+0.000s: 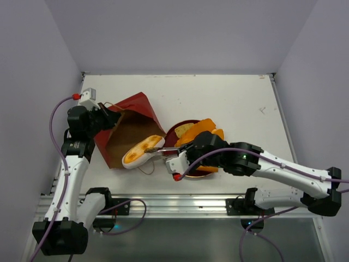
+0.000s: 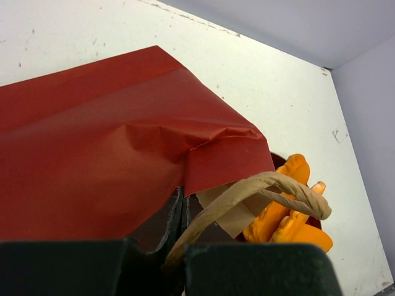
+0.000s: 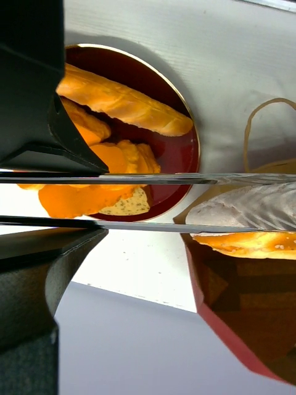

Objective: Take the fake bread out of the paper bag

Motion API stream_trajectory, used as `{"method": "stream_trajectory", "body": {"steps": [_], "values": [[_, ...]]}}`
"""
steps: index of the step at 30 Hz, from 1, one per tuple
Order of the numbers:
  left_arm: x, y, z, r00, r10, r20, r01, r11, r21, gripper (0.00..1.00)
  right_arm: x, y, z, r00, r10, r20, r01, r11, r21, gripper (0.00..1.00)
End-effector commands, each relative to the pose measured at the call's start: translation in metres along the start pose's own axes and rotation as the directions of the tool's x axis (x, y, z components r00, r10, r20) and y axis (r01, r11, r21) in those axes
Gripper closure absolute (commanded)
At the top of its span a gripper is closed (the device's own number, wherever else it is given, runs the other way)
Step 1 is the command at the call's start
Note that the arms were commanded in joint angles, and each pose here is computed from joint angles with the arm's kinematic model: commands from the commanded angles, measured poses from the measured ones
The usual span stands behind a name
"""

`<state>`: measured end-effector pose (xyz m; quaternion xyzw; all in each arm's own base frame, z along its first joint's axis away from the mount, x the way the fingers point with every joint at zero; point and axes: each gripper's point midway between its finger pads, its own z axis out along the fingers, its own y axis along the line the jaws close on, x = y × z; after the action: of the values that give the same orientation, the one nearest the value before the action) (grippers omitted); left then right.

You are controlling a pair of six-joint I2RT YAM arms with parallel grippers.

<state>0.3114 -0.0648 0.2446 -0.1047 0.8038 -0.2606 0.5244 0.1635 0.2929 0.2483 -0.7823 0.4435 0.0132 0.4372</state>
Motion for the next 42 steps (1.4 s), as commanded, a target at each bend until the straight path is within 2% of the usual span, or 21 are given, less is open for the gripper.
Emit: {"method": "stream_trajectory", "body": {"steps": [1,8,13,18,28,38,41,42], "values": [[-0.017,0.000,-0.004,0.999,0.025,0.031,-0.024,0.999,-0.027,1.00,0.006,-0.003,-0.027,0.998,0.036,0.051,-0.037,0.999,0.015,1.00],[-0.017,0.006,-0.001,1.000,0.022,0.019,-0.020,0.998,-0.062,1.00,0.040,-0.002,-0.071,0.995,0.092,0.037,-0.095,0.988,0.120,1.00],[-0.019,0.006,-0.003,0.999,0.022,0.024,-0.021,0.997,-0.068,1.00,0.095,0.003,-0.088,0.983,0.116,-0.142,-0.083,0.972,0.222,1.00],[-0.018,0.006,-0.004,0.999,0.028,0.015,-0.027,0.997,-0.072,1.00,0.130,0.018,-0.105,0.956,0.164,-0.243,-0.090,0.954,0.286,1.00],[-0.018,0.005,-0.003,0.999,0.031,0.011,-0.030,0.998,-0.064,1.00,0.166,0.050,-0.113,0.914,0.171,-0.369,-0.080,0.965,0.250,1.00],[-0.013,0.005,-0.002,0.999,0.036,0.002,-0.036,0.998,-0.053,1.00,0.172,0.071,-0.109,0.911,0.162,-0.380,-0.101,0.979,0.177,0.99],[-0.013,0.005,-0.002,0.999,0.036,0.003,-0.036,0.998,-0.049,1.00,0.173,0.078,-0.105,0.910,0.150,-0.386,-0.102,0.985,0.141,0.93],[-0.013,0.005,-0.002,0.999,0.036,0.003,-0.036,0.998,-0.049,1.00,0.176,0.083,-0.102,0.906,0.146,-0.397,-0.104,0.986,0.127,0.86]]}}
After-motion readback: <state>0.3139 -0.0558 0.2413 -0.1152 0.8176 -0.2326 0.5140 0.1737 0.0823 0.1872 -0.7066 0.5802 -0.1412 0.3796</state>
